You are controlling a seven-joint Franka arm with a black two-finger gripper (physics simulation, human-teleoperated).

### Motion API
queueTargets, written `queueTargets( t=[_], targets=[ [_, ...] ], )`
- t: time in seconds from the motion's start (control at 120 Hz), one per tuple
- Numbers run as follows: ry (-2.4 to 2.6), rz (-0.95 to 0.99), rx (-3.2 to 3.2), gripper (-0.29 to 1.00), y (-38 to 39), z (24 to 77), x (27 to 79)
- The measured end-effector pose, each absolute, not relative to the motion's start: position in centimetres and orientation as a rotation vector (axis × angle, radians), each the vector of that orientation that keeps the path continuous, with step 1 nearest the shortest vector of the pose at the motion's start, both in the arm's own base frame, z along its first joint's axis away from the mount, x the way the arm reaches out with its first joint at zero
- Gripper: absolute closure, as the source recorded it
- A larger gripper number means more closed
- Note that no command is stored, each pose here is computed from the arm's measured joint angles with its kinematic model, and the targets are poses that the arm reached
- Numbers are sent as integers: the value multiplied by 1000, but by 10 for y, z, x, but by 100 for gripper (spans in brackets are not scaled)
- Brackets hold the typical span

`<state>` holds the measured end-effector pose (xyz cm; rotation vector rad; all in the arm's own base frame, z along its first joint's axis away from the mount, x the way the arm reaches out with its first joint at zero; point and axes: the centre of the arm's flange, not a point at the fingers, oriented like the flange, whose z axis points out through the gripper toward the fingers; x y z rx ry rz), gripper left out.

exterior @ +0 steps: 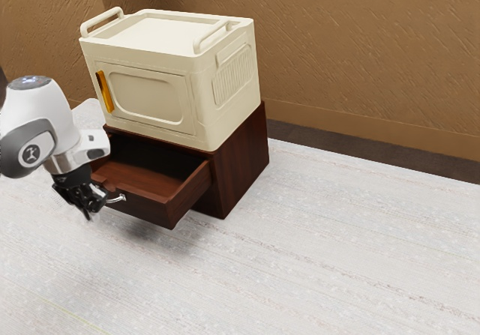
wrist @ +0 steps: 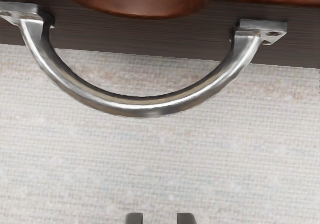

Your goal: Push the drawer handle with one arm to close the drawer

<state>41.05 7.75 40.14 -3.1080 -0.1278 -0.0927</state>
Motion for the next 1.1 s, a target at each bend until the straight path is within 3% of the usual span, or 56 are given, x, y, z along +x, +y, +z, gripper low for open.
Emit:
queueTargets(
  t=[0.317, 1.1],
  targets=[
    [-83, -198, -3061, 77, 90, 402, 428],
    [-69, -253, -3008, 79, 80, 400, 510]
  ],
)
